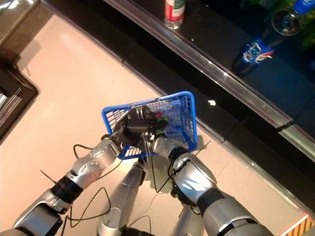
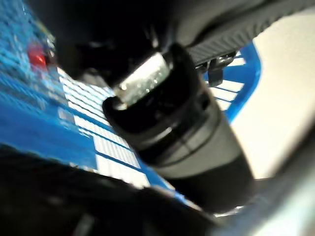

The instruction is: Pick up the drink and place into the basket.

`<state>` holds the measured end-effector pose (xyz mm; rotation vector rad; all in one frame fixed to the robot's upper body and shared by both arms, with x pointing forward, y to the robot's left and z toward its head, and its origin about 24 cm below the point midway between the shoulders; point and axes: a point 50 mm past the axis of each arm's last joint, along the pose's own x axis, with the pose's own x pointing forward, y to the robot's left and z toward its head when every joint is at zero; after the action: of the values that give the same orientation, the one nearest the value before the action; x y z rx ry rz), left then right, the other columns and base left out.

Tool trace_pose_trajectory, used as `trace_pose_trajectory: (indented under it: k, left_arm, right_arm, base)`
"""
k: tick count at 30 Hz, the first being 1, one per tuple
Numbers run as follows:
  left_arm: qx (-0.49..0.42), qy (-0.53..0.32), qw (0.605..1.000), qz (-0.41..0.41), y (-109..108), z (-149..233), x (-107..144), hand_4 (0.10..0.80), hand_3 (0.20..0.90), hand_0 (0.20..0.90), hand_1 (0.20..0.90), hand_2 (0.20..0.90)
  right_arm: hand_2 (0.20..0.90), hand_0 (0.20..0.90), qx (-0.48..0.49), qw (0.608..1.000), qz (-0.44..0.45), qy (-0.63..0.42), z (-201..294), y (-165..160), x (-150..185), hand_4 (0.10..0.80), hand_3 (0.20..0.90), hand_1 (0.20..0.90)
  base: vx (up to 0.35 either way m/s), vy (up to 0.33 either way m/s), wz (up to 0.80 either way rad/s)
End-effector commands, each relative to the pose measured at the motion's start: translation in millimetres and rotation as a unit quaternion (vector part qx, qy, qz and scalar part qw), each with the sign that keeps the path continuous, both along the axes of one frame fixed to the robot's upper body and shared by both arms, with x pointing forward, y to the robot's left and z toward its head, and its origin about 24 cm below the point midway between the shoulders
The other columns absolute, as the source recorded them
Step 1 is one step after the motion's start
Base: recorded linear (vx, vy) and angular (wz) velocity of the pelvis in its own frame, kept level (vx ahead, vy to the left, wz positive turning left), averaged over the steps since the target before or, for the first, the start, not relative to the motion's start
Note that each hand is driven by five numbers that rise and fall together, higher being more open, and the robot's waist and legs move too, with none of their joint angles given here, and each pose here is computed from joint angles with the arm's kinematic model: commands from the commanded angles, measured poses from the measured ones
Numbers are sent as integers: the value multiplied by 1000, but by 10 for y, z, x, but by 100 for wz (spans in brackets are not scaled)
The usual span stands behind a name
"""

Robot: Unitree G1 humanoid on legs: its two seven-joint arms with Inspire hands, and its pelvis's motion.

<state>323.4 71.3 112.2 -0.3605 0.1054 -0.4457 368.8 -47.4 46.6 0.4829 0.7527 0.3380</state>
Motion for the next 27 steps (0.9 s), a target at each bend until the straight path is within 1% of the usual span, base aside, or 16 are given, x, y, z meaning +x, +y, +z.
trace_pose_trajectory:
  k: [1,5,10,14,17,18,20,24,27]
  left_arm:
    - [-250,-385,875,-156,-693,2023,-590,100,200,300,300,300]
    - [-255,-389,874,-138,-742,2045,-524,100,200,300,300,300]
    - [-265,-393,873,-113,-731,2060,-478,100,200,300,300,300]
    - [-276,-397,871,-93,-655,2064,-439,100,200,300,300,300]
    - [-277,-403,869,-77,-569,2053,-408,100,200,300,300,300]
    - [-277,-403,869,-76,-560,2050,-403,100,200,300,300,300]
    - [-276,-407,868,-67,-510,2033,-395,100,200,300,300,300]
    - [-270,-413,868,-55,-432,1996,-374,100,200,300,300,300]
    - [-268,-416,868,-49,-403,1976,-373,100,200,300,300,300]
  right_arm:
    - [900,900,140,969,198,-49,570,1265,-343,800,900,900]
    - [900,900,151,969,185,-58,566,1244,-328,800,900,900]
    - [900,900,151,976,146,-63,508,1067,-232,800,900,900]
    - [900,900,161,981,94,-62,437,830,-129,800,900,900]
    - [900,900,173,981,45,-71,395,572,-30,800,900,900]
    - [900,900,173,981,38,-74,393,541,-17,800,900,900]
    - [900,900,172,982,6,-82,353,341,34,800,900,900]
    - [900,900,154,983,-22,-95,261,72,61,800,900,900]
    - [900,900,141,984,-32,-102,208,-40,58,800,900,900]
  base:
    - [6,26,-7]
    - [8,24,-14]
    - [8,20,-6]
    - [-1,3,-1]
    - [-7,12,-7]
    - [-11,7,-9]
    - [-9,5,-6]
    - [-2,-2,-1]
    - [-5,-9,-6]
